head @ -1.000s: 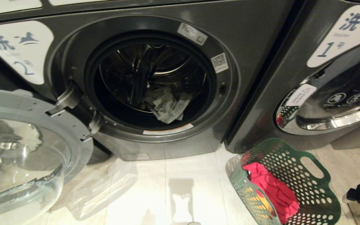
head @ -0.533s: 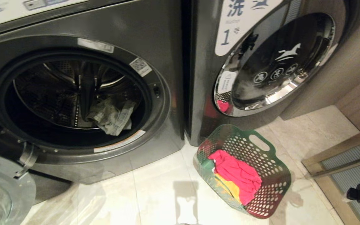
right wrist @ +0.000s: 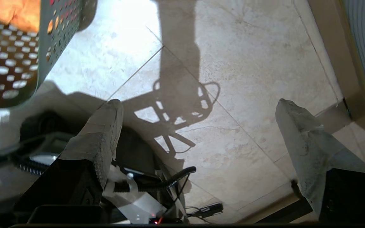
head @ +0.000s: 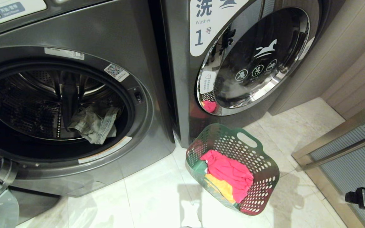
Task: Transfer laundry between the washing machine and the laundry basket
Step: Pick a cloth and place it into the basket
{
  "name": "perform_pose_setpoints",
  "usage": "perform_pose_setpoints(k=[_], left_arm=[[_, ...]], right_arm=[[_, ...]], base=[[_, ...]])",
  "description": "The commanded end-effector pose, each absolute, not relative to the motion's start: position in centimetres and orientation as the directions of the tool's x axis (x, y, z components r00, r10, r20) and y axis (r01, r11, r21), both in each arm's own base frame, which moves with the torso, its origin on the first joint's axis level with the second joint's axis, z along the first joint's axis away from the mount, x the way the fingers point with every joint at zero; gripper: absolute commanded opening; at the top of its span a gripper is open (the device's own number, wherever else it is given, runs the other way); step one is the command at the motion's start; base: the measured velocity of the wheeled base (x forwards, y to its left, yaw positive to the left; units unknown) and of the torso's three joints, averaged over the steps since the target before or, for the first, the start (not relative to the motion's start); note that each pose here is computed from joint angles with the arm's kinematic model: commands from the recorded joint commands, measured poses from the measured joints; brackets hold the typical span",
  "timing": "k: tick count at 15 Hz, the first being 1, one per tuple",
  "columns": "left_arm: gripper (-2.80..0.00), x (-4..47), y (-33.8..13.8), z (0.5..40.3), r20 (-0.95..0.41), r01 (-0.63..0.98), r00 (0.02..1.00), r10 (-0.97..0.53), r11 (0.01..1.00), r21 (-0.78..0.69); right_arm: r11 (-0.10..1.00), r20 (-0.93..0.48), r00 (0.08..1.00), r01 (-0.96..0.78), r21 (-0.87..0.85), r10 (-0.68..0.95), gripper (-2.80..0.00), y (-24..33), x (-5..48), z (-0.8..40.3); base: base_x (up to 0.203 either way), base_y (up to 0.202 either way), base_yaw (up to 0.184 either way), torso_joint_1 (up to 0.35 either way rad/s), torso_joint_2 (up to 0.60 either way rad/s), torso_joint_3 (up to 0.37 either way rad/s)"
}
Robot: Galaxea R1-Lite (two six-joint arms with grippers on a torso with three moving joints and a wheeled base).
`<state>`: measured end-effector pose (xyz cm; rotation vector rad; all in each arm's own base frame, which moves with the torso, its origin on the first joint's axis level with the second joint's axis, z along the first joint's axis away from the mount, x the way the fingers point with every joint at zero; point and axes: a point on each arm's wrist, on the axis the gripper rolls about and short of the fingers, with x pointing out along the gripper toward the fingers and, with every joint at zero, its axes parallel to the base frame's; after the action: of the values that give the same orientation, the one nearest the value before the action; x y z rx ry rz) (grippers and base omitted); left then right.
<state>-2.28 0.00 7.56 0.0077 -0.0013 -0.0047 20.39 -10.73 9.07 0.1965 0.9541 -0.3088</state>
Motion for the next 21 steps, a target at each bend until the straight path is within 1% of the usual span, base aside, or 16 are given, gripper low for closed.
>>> perform_pose_setpoints(k=[1, 5, 8, 11, 16, 18, 21], left_arm=[[-2.80, -2.3, 0.0, 7.6, 0.000, 0.005, 1.000, -0.005, 1.000, 0.003], [-2.80, -2.3, 0.0, 7.6, 0.001, 0.005, 1.000, -0.005, 1.000, 0.003], [-2.80, -2.3, 0.0, 7.6, 0.000, 0.005, 1.000, -0.005, 1.000, 0.003], [-2.80, -2.3, 0.0, 7.6, 0.000, 0.005, 1.000, -0.005, 1.000, 0.003], [-2.80, -2.3, 0.0, 7.6, 0.002, 0.005, 1.000, -0.005, 1.000, 0.003], [-2.80, -2.3, 0.0, 7.6, 0.003, 0.005, 1.000, -0.005, 1.000, 0.005], [-2.80, -2.3, 0.0, 7.6, 0.002, 0.005, 1.000, -0.005, 1.000, 0.005]], right_arm=[[0.960, -0.811, 0.572, 0.275, 0.047, -0.124, 0.00, -9.8, 19.5, 9.3], [0.974, -0.811, 0.582, 0.210, 0.081, -0.058, 0.00, -8.9, 19.0, 9.0], [0.978, -0.793, 0.606, 0.120, 0.169, 0.062, 0.00, -8.4, 19.4, 8.9], [0.981, -0.807, 0.572, 0.020, 0.193, 0.147, 0.00, -6.7, 21.3, 7.6], [0.982, -0.782, 0.595, -0.086, 0.168, 0.186, 0.00, -5.2, 25.6, 3.6], [0.986, -0.769, 0.616, -0.108, 0.130, 0.169, 0.00, -4.6, 27.1, 2.2], [0.981, -0.745, 0.642, -0.167, 0.096, 0.182, 0.00, -2.9, 28.8, 1.6]], base=[[0.000, 0.000, 0.000, 0.000, 0.00, 0.000], [0.000, 0.000, 0.000, 0.000, 0.00, 0.000], [0.000, 0.000, 0.000, 0.000, 0.00, 0.000], [0.000, 0.000, 0.000, 0.000, 0.00, 0.000], [0.000, 0.000, 0.000, 0.001, 0.00, -0.008], [0.000, 0.000, 0.000, 0.002, 0.00, -0.119], [0.000, 0.000, 0.000, 0.002, 0.00, -0.181]])
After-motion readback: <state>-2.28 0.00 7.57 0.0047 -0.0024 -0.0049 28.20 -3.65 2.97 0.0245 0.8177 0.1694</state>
